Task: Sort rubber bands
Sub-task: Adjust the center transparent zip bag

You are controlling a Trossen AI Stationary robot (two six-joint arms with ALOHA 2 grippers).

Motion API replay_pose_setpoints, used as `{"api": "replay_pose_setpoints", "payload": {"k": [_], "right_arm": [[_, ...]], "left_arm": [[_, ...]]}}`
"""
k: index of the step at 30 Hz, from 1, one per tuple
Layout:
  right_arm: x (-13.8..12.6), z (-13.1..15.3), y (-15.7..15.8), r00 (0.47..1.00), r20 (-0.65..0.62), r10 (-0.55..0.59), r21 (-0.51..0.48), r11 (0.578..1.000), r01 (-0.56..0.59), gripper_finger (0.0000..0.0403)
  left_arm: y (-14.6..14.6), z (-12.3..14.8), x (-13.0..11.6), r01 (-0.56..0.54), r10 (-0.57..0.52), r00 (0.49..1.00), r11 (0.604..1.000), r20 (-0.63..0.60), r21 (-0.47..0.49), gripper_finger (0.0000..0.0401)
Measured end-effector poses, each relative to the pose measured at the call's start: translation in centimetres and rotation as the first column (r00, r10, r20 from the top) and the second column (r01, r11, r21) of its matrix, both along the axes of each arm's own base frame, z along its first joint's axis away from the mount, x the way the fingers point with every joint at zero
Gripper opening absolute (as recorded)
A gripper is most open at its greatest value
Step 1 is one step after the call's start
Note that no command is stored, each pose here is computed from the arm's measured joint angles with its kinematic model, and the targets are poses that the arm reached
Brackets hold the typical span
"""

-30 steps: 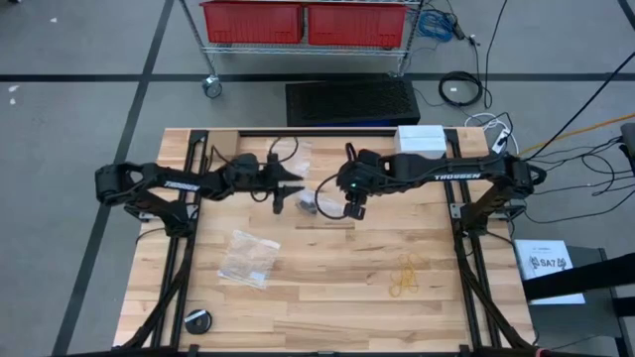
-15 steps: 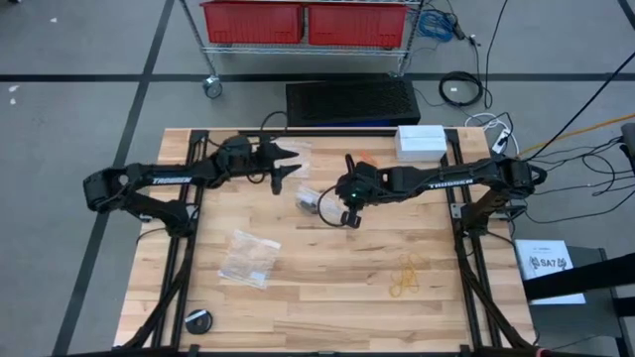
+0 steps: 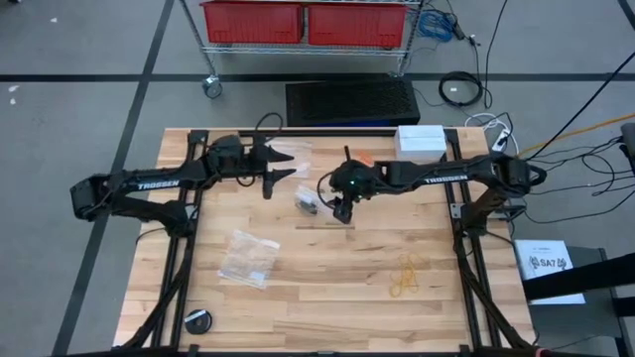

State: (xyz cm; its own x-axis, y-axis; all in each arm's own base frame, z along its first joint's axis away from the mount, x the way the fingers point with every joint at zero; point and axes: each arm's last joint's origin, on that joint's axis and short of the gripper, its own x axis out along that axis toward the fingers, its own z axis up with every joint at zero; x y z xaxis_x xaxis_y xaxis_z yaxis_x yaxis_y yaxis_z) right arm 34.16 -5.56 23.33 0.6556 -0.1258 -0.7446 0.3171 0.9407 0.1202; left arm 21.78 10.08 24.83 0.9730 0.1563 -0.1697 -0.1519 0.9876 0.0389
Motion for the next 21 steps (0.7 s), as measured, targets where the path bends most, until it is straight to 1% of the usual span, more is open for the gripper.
{"api": "replay_pose_setpoints", "payload": {"k": [2,3,6,7,11,14,19,21], "right_arm": [[0.3,-0.7,-0.9,1.0,-0.008,-0.012,0.012,1.0,0.012,0.0193],[0.5,-1.2,-1.2,1.0,-0.011,0.006,0.042,0.999,-0.006,0.0192],[1.4,-2.6,-1.1,0.993,0.019,0.113,0.171,0.979,-0.115,0.0186],[1.6,-2.9,-1.0,0.99,0.03,0.137,0.194,0.971,-0.14,0.0184],[2.3,-4.2,-0.7,0.987,0.03,0.159,0.211,0.964,-0.162,0.0162],[2.4,-4.2,-0.6,0.987,0.03,0.158,0.208,0.965,-0.161,0.0124],[2.2,-2.8,0.2,0.981,0.069,0.182,0.188,0.963,-0.192,0.0018],[2.0,-2.1,0.6,0.977,0.086,0.197,0.176,0.962,-0.209,0.001]], "left_arm": [[0.0,-0.1,0.0,0.0,0.0,1.0,1.0,-0.006,-0.001,0.0187],[0.0,-0.2,0.1,0.0,0.0,1.0,1.0,-0.011,-0.003,0.0187],[0.0,-0.5,0.1,0.0,0.0,0.999,1.0,-0.033,-0.015,0.0187],[0.0,-0.5,0.1,0.0,-0.001,1.0,1.0,-0.03,-0.013,0.0187],[0.0,-0.4,0.1,0.003,-0.002,1.0,1.0,-0.03,0.004,0.0187],[0.0,-0.4,0.1,0.002,-0.002,1.0,1.0,-0.028,0.005,0.0187],[0.0,-0.4,0.1,0.002,-0.002,1.0,1.0,-0.029,0.008,0.0187],[0.0,-0.5,0.0,0.003,-0.002,1.0,1.0,-0.029,0.012,0.0187]]}}
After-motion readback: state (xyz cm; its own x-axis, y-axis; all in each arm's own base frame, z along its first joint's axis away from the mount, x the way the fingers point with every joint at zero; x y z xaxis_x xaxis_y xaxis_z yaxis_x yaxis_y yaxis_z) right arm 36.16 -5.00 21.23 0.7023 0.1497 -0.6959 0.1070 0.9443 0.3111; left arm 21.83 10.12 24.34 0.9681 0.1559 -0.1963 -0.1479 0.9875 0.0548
